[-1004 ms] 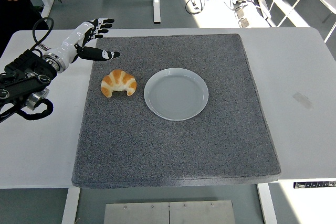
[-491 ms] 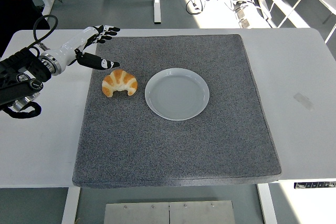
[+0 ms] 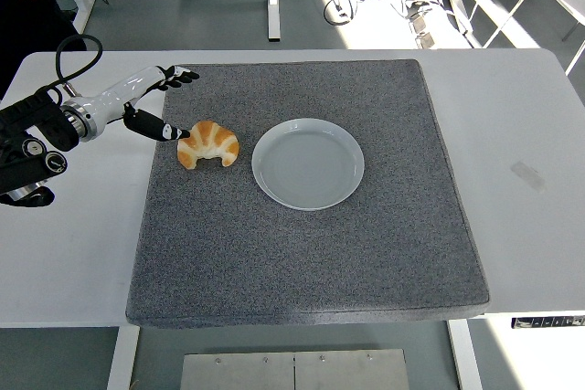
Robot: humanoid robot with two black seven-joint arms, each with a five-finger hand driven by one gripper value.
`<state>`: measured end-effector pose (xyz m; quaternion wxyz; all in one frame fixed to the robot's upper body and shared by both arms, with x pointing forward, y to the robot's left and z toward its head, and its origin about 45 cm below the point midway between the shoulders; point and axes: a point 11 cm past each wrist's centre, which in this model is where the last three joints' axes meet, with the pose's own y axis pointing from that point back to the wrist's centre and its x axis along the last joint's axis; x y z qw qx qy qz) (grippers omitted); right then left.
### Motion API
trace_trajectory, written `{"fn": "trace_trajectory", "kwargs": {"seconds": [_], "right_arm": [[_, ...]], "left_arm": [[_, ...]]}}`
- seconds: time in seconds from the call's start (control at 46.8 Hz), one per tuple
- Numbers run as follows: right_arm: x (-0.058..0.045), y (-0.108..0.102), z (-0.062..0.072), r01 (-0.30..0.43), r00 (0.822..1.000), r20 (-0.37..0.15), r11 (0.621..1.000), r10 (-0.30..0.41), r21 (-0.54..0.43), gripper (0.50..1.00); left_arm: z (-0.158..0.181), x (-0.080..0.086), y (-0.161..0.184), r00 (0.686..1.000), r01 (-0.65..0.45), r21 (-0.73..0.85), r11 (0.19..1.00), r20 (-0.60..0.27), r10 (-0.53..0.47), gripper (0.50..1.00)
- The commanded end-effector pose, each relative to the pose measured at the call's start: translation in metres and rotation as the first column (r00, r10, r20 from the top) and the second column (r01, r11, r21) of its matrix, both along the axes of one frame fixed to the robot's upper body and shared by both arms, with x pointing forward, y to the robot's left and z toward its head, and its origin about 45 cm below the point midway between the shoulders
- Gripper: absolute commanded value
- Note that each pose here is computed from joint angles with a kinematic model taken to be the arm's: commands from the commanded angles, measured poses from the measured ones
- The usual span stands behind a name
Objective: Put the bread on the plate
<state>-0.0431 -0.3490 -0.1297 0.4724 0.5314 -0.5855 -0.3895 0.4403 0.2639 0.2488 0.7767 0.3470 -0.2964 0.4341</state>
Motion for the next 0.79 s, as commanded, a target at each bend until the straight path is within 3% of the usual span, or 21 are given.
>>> {"fn": "trace_trajectory", "kwargs": {"seconds": [0.0,0.406,0.769], "right_arm": [[0.000,0.000,0.000,0.000,1.000,0.001,1.000,0.000,0.000,1.000],[0.000,0.000,0.000,0.000,1.000,0.001,1.000,0.000,0.000,1.000],[0.000,0.000,0.000,0.000,1.000,-0.001,1.000,0.000,0.000,1.000]], "left_arm": [[-0.004,-0.002,0.000,1.000,0.010,0.021,1.000,-0.004,-0.010,0.895],[-0.015,-0.003,0.000,1.000,0.009,0.107,0.994,-0.024,-0.006,0.893],[-0.022,-0.003,-0.020,0.999,0.039,0.126,0.991,-0.032,-0.036,0.887]]}}
